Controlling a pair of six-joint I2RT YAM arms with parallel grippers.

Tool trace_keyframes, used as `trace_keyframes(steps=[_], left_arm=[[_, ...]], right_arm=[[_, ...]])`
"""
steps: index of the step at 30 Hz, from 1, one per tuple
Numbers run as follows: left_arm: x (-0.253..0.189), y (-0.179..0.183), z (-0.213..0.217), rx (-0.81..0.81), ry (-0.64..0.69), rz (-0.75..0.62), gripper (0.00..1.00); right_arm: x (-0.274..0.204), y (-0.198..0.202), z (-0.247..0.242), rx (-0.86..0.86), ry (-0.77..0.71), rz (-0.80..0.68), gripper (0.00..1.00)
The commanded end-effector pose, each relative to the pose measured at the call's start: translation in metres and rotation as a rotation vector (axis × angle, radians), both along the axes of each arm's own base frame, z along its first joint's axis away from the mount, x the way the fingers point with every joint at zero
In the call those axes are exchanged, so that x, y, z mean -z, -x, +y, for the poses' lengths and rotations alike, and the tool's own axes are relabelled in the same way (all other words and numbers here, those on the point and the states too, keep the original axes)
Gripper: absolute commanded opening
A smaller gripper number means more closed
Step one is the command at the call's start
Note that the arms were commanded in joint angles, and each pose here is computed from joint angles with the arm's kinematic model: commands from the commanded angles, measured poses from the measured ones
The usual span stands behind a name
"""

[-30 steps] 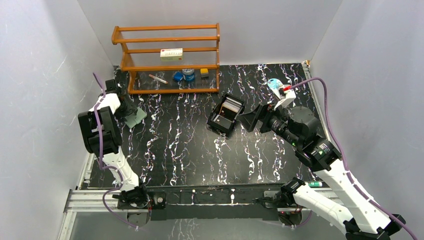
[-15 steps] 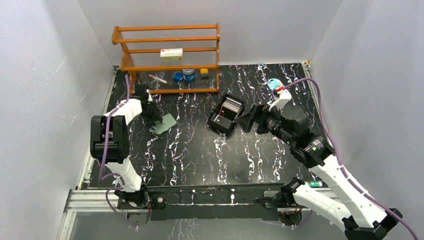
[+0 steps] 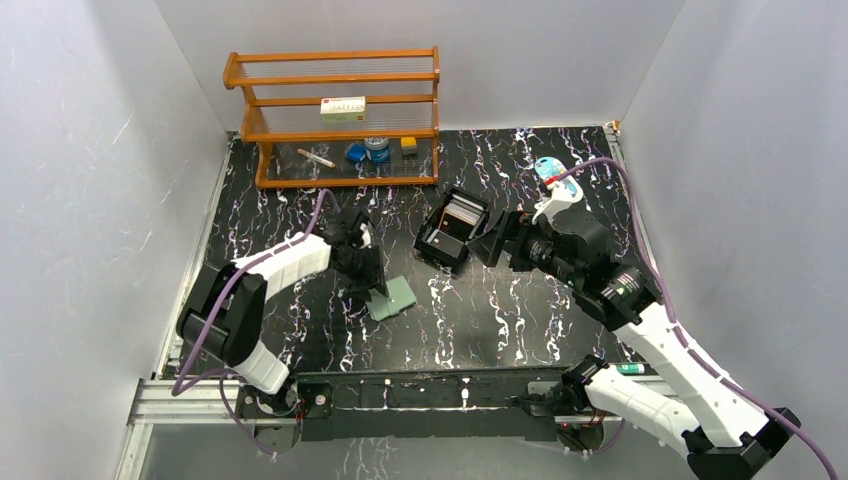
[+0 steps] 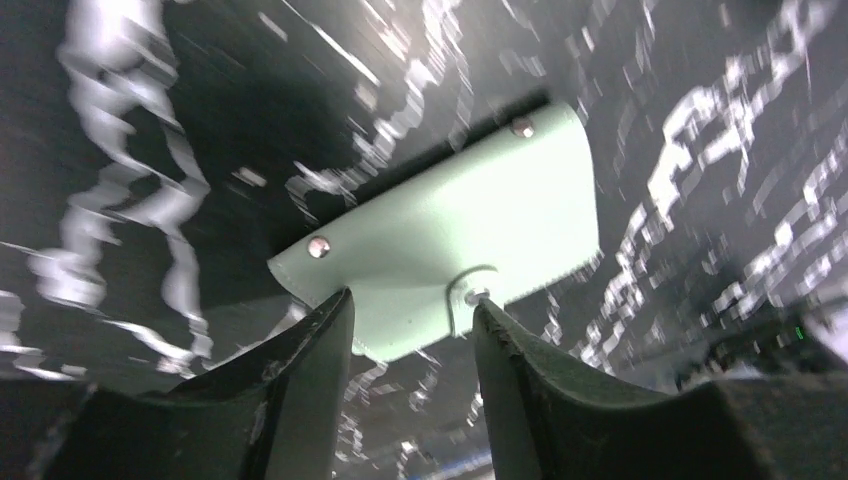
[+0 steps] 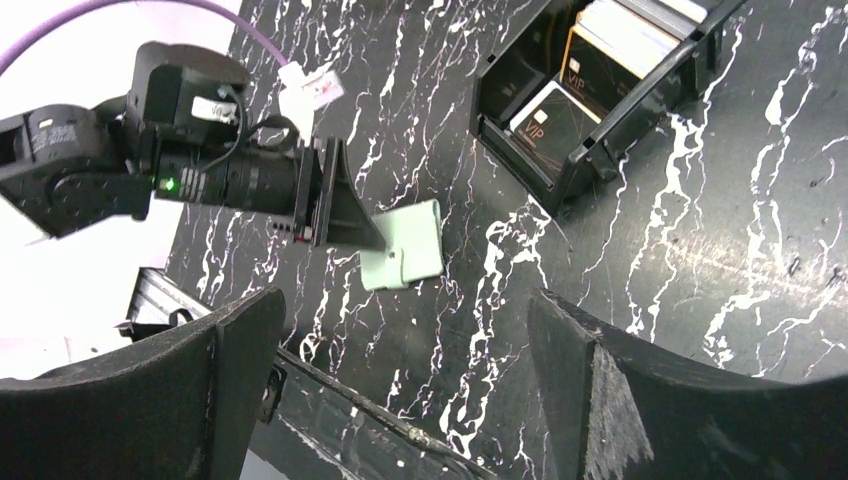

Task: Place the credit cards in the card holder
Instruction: Move the card holder to the center of the board.

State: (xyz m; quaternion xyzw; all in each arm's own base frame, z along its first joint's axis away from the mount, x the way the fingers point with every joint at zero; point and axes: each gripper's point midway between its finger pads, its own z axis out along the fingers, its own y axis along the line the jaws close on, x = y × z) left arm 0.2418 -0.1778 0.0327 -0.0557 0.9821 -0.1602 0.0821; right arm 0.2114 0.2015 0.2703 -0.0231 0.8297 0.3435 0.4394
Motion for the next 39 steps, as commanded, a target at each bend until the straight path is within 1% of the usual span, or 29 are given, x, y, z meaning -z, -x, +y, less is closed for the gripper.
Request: trace_keyframes(steps=[1,3,4,6,10,13,16,19,22,26,29,32,35,37,38,39], left_arm=[[-0.028,0.04,-0.035,0.03,0.181,0.097,0.49],[-0.037,0.031,-0.031,0.048,0.154,0.042,0.56],[-0.039,0.023,-0.024,0.05,0.11,0.006,0.58],[-0.037,0.016,-0.015,0.067,0.052,-0.006,0.6],[-0.027,0.01,-0.011,0.124,0.013,-0.013,0.64],[-0.019,0.013,-0.019,0.176,0.053,0.011,0.68],[-0.013,0.024,-0.026,0.242,0.103,0.056,0.69],[-0.011,0.037,-0.027,0.265,0.136,0.075,0.68],[-0.017,0.049,-0.034,0.242,0.181,0.097,0.65],[-0.017,0.075,-0.05,0.227,0.225,0.12,0.6],[-0.019,0.092,-0.069,0.211,0.307,0.129,0.54],[-0.027,0.104,-0.094,0.203,0.41,0.116,0.51],[-0.042,0.104,-0.111,0.21,0.501,0.09,0.51],[-0.052,0.099,-0.113,0.217,0.516,0.043,0.52],[-0.065,0.092,-0.11,0.223,0.504,-0.025,0.54],[-0.074,0.083,-0.102,0.216,0.451,-0.102,0.56]], right_arm=[[0.011,-0.001,0.005,0.023,-0.03,0.082,0.98],[0.023,-0.002,0.004,0.066,-0.032,0.154,0.96],[0.029,-0.002,0.005,0.08,-0.034,0.187,0.96],[0.041,-0.001,0.007,0.095,-0.028,0.248,0.93],[0.06,0.0,0.007,0.138,-0.004,0.362,0.92],[0.064,0.002,0.011,0.141,-0.019,0.4,0.92],[0.063,0.005,0.019,0.096,-0.06,0.394,0.92],[0.06,0.009,0.024,0.061,-0.086,0.387,0.92],[0.06,0.011,0.023,0.058,-0.085,0.391,0.92],[0.067,0.016,0.022,0.067,-0.107,0.411,0.89],[0.077,0.019,0.022,0.074,-0.099,0.443,0.87],[0.086,0.022,0.024,0.072,-0.079,0.471,0.85],[0.092,0.025,0.029,0.07,-0.068,0.49,0.82],[0.097,0.028,0.034,0.064,-0.052,0.503,0.79],[0.101,0.03,0.037,0.059,-0.04,0.511,0.77],[0.105,0.033,0.043,0.054,-0.025,0.523,0.73]])
